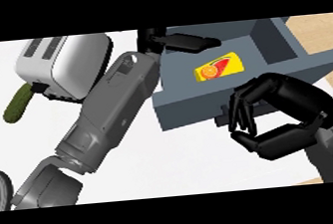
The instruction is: Pick up the cup, place it into the drawer and close the drawer
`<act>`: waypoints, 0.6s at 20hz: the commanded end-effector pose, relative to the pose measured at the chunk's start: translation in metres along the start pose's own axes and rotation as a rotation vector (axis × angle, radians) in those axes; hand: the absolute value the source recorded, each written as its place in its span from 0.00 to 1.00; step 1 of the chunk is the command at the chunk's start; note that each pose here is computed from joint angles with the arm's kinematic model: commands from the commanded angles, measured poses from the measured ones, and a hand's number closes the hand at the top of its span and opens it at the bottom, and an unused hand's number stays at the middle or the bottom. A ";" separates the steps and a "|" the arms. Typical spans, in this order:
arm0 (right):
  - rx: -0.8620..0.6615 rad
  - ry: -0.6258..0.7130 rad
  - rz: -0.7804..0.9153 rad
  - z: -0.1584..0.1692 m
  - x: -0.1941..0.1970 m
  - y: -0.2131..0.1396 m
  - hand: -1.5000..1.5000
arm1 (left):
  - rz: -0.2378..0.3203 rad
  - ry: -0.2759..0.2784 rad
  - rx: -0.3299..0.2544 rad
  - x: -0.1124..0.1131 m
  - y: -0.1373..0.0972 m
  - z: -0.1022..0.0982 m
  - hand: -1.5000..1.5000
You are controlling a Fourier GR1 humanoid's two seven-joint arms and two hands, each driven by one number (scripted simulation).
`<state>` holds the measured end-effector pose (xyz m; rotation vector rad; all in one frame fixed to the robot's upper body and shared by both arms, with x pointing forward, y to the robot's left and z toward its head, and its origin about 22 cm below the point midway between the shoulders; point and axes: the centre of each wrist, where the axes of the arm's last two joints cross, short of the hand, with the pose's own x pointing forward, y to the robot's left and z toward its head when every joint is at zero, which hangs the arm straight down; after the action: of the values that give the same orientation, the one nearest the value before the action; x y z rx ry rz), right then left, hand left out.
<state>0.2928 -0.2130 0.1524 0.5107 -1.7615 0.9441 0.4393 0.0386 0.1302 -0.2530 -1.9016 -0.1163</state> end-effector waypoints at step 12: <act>0.019 0.442 0.408 0.012 -0.079 0.042 0.00 | 0.119 -0.047 0.090 -0.020 0.024 0.013 0.00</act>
<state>0.2842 -0.2131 0.1009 0.0299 -1.5471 1.1889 0.4383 0.0505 0.1126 -0.2805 -1.9153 0.0150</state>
